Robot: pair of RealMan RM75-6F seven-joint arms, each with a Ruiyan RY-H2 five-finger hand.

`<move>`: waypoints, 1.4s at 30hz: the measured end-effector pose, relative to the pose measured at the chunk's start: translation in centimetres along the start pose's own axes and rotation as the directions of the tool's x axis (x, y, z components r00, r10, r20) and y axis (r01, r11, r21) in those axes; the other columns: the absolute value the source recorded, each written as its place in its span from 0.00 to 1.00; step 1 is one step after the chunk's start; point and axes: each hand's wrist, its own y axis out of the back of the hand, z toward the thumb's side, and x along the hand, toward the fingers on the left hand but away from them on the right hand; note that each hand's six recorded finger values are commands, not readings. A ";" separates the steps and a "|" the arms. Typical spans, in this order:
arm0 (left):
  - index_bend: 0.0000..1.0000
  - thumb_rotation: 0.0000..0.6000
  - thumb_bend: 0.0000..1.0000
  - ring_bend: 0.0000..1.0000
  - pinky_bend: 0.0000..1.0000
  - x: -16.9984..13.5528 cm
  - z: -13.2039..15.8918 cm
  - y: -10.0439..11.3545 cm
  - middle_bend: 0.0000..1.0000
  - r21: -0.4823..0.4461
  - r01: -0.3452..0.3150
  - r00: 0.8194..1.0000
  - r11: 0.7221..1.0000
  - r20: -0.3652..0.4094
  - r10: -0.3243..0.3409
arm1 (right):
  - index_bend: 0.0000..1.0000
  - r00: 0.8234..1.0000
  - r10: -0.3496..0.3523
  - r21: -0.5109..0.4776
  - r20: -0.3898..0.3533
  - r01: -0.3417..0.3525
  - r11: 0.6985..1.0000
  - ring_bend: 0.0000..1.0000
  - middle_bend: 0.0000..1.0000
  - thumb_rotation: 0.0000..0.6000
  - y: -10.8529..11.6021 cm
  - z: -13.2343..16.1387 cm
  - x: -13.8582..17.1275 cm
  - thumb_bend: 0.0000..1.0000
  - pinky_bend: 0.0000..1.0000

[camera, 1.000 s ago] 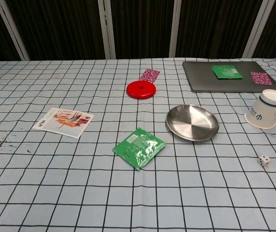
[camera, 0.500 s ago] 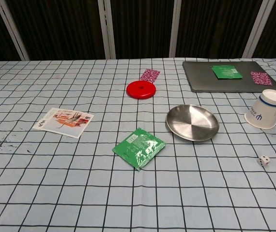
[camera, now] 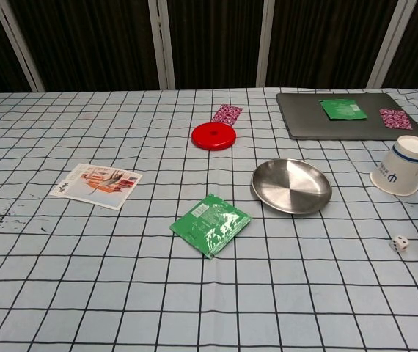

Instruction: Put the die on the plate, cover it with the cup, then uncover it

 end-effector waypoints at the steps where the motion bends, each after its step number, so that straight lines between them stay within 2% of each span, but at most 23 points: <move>1: 0.30 1.00 0.26 0.00 0.13 0.0 0.1 -0.1 0.00 0.002 0.002 1.000 1.000 0.002 -0.002 | 0.29 1.000 0.009 0.004 -0.003 -0.009 1.000 0.01 0.14 1.00 -0.2 0.2 -0.3 0.15 0.00; 11: 0.30 1.00 0.26 0.00 0.13 0.1 -0.2 0.0 0.00 -0.001 0.002 1.000 1.000 -0.007 -0.002 | 0.32 0.996 0.083 0.003 -0.016 -0.083 0.997 0.02 0.14 1.00 -2.2 2.0 -3.9 0.16 0.00; 19: 0.30 1.00 0.26 0.00 0.13 0.2 0.0 -0.2 0.00 0.005 0.007 1.000 1.000 -0.003 -0.007 | 0.35 0.994 0.105 0.038 -0.011 -0.104 0.994 0.02 0.14 1.00 -2.5 2.2 -5.8 0.27 0.00; 27: 0.30 1.00 0.26 0.00 0.13 0.3 0.1 -0.4 0.00 0.013 0.013 1.000 1.000 -0.004 -0.013 | 0.39 0.992 0.126 0.072 0.007 -0.126 0.989 0.03 0.14 1.00 -2.4 1.8 -7.0 0.35 0.00; 42: 0.30 1.00 0.26 0.00 0.13 0.4 0.3 -0.7 0.00 0.024 0.022 1.000 0.999 -0.002 -0.022 | 0.40 0.991 0.134 0.095 -0.006 -0.133 0.987 0.03 0.14 1.00 -2.1 2.6 -7.8 0.36 0.00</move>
